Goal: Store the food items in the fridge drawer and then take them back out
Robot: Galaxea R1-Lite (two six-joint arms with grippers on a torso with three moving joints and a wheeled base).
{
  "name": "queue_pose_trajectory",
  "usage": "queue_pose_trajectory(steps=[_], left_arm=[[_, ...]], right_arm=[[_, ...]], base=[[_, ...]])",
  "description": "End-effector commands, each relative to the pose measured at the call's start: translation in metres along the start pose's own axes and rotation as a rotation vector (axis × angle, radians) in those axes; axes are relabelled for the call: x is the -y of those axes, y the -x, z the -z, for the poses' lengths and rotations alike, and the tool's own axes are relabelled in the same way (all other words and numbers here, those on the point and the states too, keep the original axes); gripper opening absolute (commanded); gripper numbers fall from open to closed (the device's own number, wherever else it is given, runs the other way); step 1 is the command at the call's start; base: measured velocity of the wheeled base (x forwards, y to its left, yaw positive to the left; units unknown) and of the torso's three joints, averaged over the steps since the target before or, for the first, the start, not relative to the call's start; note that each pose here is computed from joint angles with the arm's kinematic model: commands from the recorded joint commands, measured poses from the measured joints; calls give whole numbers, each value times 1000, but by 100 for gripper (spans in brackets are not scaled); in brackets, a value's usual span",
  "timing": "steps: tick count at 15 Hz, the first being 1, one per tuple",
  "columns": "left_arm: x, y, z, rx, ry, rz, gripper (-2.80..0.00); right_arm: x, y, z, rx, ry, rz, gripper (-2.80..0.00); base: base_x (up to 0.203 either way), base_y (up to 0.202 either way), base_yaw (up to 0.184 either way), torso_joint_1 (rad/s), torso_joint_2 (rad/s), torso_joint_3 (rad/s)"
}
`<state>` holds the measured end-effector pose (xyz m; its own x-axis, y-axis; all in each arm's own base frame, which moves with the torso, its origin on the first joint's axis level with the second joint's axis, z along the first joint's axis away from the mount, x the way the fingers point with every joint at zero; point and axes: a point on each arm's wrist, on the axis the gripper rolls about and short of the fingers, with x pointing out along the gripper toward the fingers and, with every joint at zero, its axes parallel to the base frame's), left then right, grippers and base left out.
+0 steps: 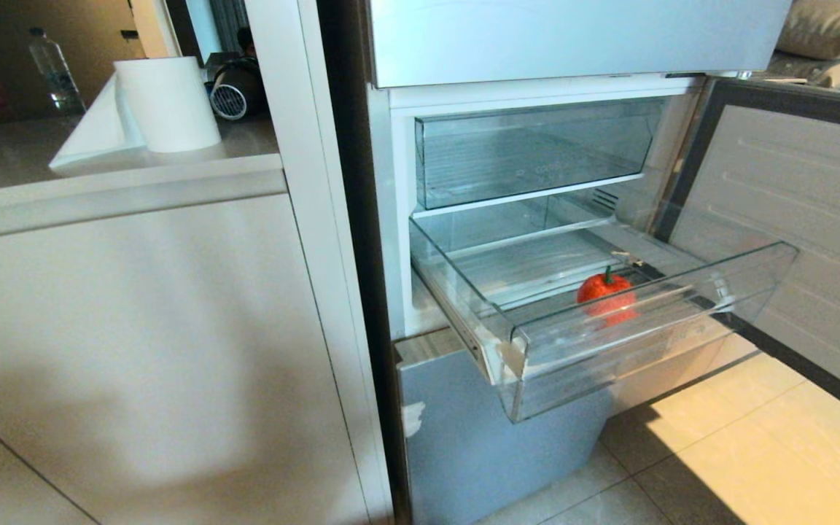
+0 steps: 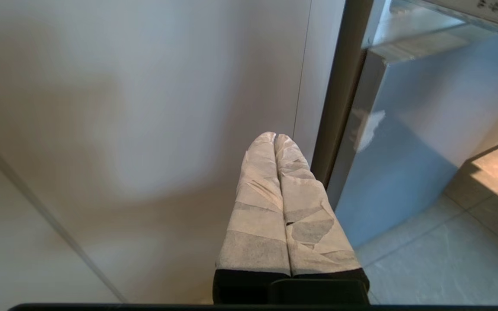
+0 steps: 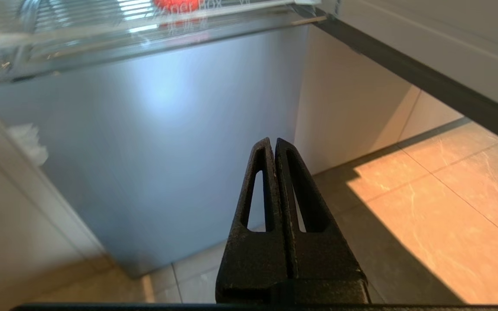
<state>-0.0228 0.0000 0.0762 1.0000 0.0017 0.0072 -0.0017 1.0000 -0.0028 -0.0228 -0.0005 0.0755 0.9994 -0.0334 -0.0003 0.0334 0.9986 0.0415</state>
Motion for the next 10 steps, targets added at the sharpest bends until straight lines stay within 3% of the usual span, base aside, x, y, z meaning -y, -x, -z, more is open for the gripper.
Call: queue_pose_trajectory(steps=[1,4,10], left_arm=[[0,0,0,-3,0,0,-280],[0,0,0,-3,0,0,-280],[0,0,0,-3,0,0,-280]], right_arm=[[0,0,0,-1,0,0,-280],[0,0,0,-1,0,0,-280],[0,0,0,-1,-1,0,-280]], base=[[193,0,0,8,-2,0],[176,0,-3,10,5,1],[0,0,0,18,-41,-20]])
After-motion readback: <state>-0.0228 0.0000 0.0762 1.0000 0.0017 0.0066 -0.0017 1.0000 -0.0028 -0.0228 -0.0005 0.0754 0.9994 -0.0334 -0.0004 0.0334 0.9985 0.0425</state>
